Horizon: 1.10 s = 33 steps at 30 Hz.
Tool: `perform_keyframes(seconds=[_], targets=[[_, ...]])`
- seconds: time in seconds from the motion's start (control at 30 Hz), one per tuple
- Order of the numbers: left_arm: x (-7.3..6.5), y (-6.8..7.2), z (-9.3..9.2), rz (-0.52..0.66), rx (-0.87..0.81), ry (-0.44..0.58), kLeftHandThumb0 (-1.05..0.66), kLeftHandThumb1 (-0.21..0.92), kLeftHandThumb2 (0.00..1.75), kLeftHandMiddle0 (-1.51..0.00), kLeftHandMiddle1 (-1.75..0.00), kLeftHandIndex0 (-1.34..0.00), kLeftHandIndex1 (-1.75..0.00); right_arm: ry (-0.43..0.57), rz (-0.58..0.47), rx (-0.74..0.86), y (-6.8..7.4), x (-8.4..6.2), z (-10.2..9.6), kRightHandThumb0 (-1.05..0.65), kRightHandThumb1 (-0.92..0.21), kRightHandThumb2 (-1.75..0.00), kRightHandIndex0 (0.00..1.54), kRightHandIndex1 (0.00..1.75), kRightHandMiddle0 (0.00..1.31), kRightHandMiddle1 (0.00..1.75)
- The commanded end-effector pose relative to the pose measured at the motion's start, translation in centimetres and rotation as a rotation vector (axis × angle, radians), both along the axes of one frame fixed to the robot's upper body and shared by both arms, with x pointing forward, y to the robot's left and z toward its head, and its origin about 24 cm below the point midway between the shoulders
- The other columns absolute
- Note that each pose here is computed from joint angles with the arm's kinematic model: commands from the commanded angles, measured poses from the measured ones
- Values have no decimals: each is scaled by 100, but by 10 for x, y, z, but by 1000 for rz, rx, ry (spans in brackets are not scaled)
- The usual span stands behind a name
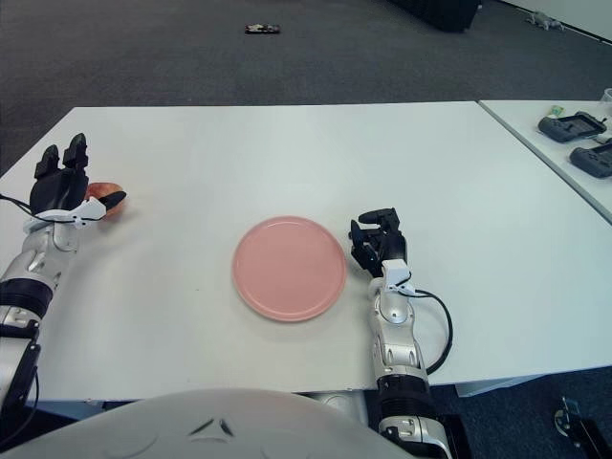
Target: Put the apple into the plate.
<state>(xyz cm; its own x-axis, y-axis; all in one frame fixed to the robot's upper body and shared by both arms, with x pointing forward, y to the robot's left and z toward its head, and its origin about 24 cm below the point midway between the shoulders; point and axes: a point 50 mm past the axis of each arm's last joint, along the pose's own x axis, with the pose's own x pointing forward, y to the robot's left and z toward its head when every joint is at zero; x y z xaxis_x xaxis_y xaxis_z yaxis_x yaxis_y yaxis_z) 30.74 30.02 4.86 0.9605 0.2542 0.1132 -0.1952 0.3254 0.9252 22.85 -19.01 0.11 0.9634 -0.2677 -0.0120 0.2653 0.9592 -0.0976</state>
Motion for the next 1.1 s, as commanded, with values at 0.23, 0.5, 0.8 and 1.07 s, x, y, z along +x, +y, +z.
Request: perform_keyframes(seconds=[0.23,0.5,0.8,1.07], targets=[[9,6,0,-56,15,75,-101,61,49,0,0,0,0,13,-2,-3,0,1,0,-35,-91,-55,49,122,20,175],[12,9,-4,-67,47,152,-103,63,50,0,0,0,0,12,-5,-3,-1,1,0,-35,-91,-55,50,122,20,175],[15,6,-15,-49,32,262,-101,64,50,0,0,0,0,7,-9,-5,-1,0,1,-35,-90,-56,49,122,21,175],[17,-1,-21,-61,-1,301,-104,64,50,0,0,0,0,10,-18,-7,-2,0,0,-35,-88,-59,51,123,22,175]])
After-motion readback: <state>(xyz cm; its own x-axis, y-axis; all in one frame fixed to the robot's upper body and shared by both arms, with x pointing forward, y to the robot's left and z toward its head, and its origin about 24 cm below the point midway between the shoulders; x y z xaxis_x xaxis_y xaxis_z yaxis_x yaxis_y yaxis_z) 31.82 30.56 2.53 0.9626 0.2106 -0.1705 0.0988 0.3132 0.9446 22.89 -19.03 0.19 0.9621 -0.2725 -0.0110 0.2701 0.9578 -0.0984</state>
